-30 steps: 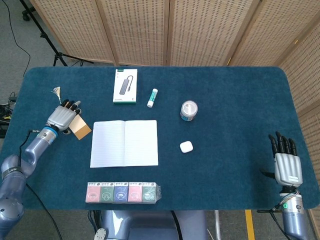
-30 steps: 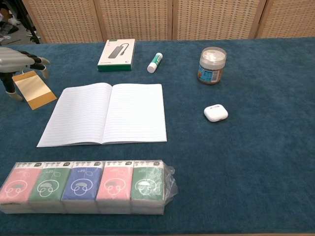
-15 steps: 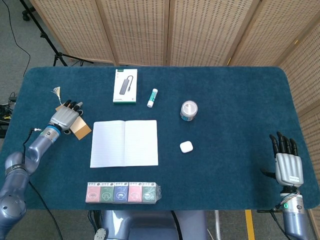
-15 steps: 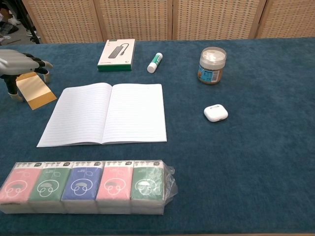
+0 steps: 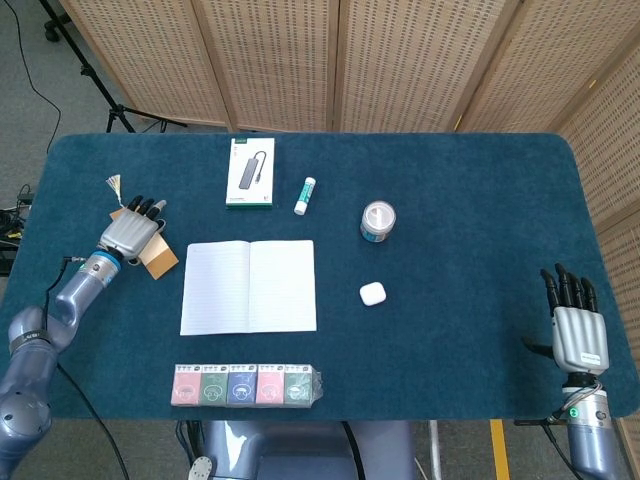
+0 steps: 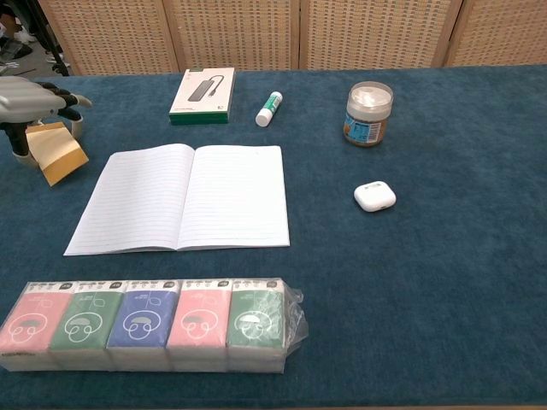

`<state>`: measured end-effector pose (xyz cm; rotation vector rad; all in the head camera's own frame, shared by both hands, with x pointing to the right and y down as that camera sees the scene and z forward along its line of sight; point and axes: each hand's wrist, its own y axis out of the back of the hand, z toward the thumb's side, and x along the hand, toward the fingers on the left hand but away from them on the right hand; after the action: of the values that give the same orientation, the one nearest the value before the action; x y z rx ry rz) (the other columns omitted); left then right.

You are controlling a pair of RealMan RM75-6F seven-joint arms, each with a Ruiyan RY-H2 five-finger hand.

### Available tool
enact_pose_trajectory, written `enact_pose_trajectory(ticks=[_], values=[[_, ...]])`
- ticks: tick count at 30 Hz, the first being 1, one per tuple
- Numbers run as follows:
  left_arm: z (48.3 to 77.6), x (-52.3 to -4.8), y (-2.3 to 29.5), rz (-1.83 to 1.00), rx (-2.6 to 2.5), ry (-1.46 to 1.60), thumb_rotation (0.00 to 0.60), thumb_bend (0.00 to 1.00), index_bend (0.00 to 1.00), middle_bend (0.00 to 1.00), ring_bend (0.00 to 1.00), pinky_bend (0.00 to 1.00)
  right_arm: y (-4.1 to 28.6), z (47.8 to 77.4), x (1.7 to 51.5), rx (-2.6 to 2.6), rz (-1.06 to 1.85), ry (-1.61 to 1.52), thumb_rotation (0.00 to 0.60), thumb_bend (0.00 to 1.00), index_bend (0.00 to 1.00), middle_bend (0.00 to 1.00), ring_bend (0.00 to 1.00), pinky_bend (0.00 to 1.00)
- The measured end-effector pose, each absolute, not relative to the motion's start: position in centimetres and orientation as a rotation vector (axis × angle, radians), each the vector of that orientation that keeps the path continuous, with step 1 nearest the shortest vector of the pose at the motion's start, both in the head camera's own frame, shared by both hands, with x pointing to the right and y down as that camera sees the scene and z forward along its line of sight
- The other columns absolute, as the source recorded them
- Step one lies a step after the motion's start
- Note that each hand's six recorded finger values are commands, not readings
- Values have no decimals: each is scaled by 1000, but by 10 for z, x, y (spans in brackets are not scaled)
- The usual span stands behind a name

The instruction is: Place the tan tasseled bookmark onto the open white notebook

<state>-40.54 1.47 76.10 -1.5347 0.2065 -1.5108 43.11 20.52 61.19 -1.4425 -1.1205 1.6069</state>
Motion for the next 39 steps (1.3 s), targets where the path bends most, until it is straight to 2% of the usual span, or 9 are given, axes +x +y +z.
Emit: enact_pose_trajectory(ticks=[13, 19, 24, 32, 39], values=[[706, -400, -8, -1271, -1436, 317, 600, 121, 651, 0, 0, 2, 207, 612, 430, -1463, 1599, -1118, 600, 0, 5, 0, 0, 0], [676, -359, -13, -1038, -1392, 320, 600, 113, 652, 0, 0, 2, 206, 613, 432, -1470, 1602, -1123, 600, 0, 5, 0, 0, 0], [660, -306, -17, -861, -1374, 287, 600, 108, 651, 0, 0, 3, 205, 612, 433, -1472, 1604, -1128, 600, 0, 5, 0, 0, 0], [661, -205, -1, -704, -1438, 215, 600, 108, 652, 0, 0, 2, 205, 612, 438, -1469, 1615, -1147, 600, 0, 5, 0, 0, 0], [683, -172, 26, -763, -1544, 142, 600, 107, 651, 0, 0, 2, 207, 614, 442, -1472, 1633, -1144, 600, 0, 5, 0, 0, 0]])
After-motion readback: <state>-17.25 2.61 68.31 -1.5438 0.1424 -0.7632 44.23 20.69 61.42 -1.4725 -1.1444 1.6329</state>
